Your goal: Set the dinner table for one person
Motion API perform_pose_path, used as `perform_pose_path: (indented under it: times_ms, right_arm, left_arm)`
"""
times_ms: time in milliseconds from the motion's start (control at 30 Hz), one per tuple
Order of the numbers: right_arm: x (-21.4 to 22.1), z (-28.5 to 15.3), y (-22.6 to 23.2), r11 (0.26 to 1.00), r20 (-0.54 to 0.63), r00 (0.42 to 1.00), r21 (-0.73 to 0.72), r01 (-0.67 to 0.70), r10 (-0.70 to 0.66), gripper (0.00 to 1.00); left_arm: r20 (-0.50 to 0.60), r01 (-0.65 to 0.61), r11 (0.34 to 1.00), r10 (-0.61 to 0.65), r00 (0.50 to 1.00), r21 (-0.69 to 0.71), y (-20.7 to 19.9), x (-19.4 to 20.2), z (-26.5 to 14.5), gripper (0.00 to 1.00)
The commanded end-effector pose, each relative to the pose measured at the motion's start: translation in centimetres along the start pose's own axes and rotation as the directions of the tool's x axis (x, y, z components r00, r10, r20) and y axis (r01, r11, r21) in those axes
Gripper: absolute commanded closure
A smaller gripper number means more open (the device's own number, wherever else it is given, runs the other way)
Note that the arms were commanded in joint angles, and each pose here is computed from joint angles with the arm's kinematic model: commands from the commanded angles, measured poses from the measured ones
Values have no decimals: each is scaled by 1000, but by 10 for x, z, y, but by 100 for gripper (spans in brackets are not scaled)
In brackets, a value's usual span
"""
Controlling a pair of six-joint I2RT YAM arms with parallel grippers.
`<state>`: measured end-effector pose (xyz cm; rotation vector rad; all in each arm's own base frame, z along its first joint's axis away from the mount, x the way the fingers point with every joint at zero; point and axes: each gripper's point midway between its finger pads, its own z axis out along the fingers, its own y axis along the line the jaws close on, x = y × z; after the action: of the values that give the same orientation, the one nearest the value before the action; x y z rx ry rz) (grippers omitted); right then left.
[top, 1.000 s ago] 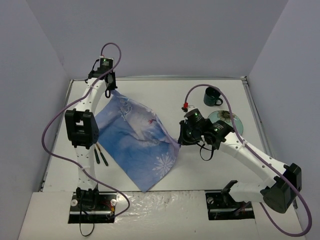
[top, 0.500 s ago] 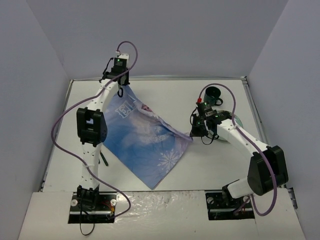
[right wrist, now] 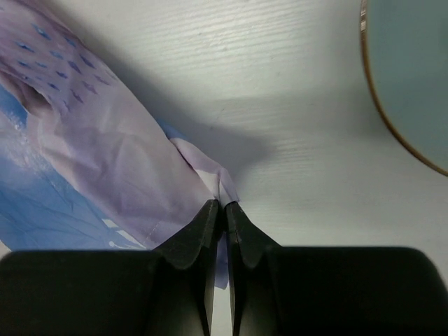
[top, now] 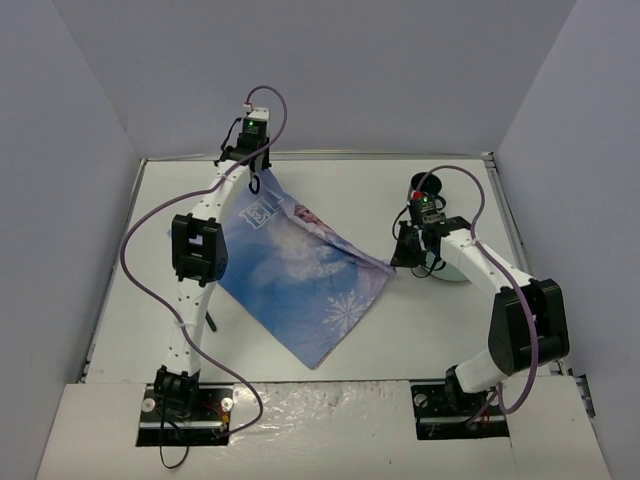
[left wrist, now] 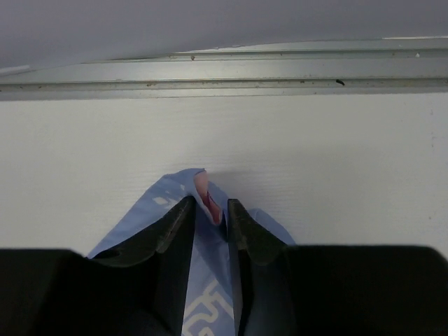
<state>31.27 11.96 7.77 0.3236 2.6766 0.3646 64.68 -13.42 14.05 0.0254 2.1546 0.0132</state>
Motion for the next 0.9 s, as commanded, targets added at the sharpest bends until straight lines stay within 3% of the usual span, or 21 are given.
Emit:
perform_pose_path:
  times_ms: [0,67,133,267,333,500,633,867]
  right_arm:
    - [-15,3,-4,997,14,997,-13,-76,76,87]
    - [-13,4,-8,995,12,995,-6,-100,100,82]
    - [-13,4,-12,993,19,992,-6,-122,122,69]
    - [-27,-6,-10,997,67,995,-18,-72,73,45]
    - [-38,-16,-6,999,114,993,-21,-28,31,40]
    - [-78,-54,25,973,271,938,-27,230,-215,30]
    - [-89,-57,67,906,319,859,1,423,-401,25]
    - [-104,-16,125,765,317,729,-18,644,-607,14]
  left_arm:
    - [133,126,992,-125,983,3,20,-63,-29,65]
    - [106,139,990,-138,985,3,23,-56,-27,64]
    - [55,179,984,-179,982,6,31,-45,-27,52]
    - [-17,230,973,-230,973,6,44,-38,-47,38]
    - [-45,228,974,-227,973,9,44,-36,-62,34]
    - [-136,289,957,-286,948,-3,45,-12,-136,28]
    - [-208,293,955,-297,932,-49,42,46,-175,28]
    - [-317,259,960,-281,906,-109,21,140,-197,27]
